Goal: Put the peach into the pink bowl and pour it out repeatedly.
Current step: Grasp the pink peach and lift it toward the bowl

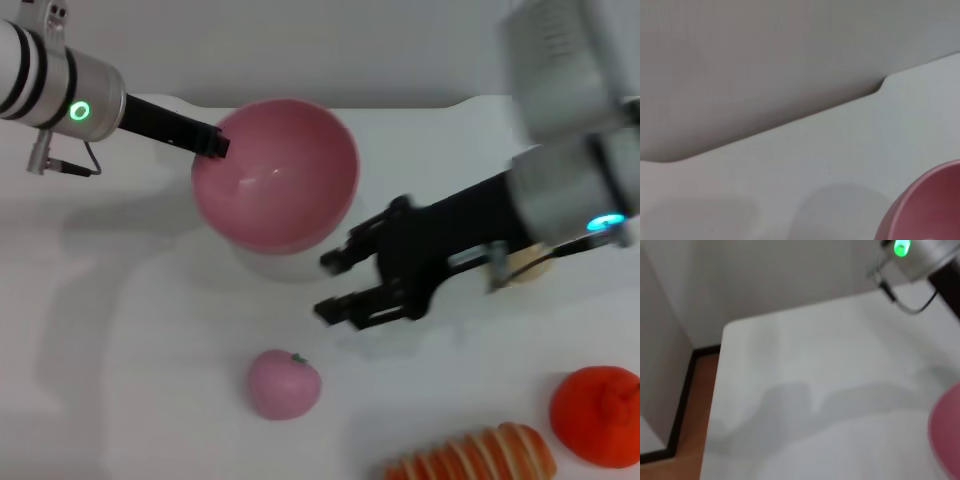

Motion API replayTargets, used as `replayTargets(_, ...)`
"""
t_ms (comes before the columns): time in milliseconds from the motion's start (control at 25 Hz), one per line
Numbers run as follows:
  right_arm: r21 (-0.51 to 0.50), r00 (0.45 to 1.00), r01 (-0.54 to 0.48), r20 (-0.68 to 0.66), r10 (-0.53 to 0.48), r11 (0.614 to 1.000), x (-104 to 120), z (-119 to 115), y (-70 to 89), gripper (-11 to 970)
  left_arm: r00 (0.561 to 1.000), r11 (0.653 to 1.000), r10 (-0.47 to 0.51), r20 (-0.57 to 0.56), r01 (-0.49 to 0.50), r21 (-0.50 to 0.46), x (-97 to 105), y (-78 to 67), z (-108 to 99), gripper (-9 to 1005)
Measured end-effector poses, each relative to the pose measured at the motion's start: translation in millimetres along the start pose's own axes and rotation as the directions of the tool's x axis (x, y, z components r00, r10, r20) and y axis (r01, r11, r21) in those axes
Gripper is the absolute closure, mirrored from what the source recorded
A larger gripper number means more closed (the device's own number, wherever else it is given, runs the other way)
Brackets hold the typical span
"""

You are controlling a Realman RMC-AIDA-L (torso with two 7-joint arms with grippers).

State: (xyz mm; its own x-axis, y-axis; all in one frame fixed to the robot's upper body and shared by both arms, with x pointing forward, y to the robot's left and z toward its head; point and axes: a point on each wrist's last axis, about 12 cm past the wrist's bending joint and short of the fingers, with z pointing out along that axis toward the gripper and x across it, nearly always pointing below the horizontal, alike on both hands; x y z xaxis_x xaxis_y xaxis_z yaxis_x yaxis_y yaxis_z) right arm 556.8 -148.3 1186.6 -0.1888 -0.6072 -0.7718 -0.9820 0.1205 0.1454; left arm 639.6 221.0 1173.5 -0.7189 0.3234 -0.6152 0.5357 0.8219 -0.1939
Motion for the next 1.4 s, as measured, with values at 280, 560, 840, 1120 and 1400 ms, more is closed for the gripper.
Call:
replayTargets(280, -0.025, 0.991, -0.042, -0.132, 0.039, 0.999, 5, 55, -15.3, 443, 0.999, 1.000, 0.021, -0.025, -0.020, 0.021, 0, -3.8, -2, 868)
replayTargets(560, -0.014, 0.982, -0.048, -0.181, 0.045, 0.999, 11, 78, -13.2, 442, 0.997, 0.998, 0.041, -0.062, -0.038, 0.052, 2, -9.3, -2, 865)
replayTargets(840, 0.009, 0.969, -0.043, -0.243, 0.044, 0.999, 17, 101, -4.1, 443, 0.995, 0.997, 0.037, -0.094, -0.030, 0.072, 8, -11.2, -2, 863)
replayTargets(1120, 0.009, 0.958, -0.073, -0.276, 0.072, 0.997, 26, 111, -2.5, 464, 0.993, 0.996, 0.045, -0.106, -0.036, 0.082, 10, -14.3, 1, 860)
replayTargets(1400, 0.024, 0.959, -0.088, -0.267, 0.091, 0.996, 30, 113, -4.2, 514, 0.993, 0.995, 0.051, -0.104, -0.042, 0.091, 12, -16.3, 2, 857)
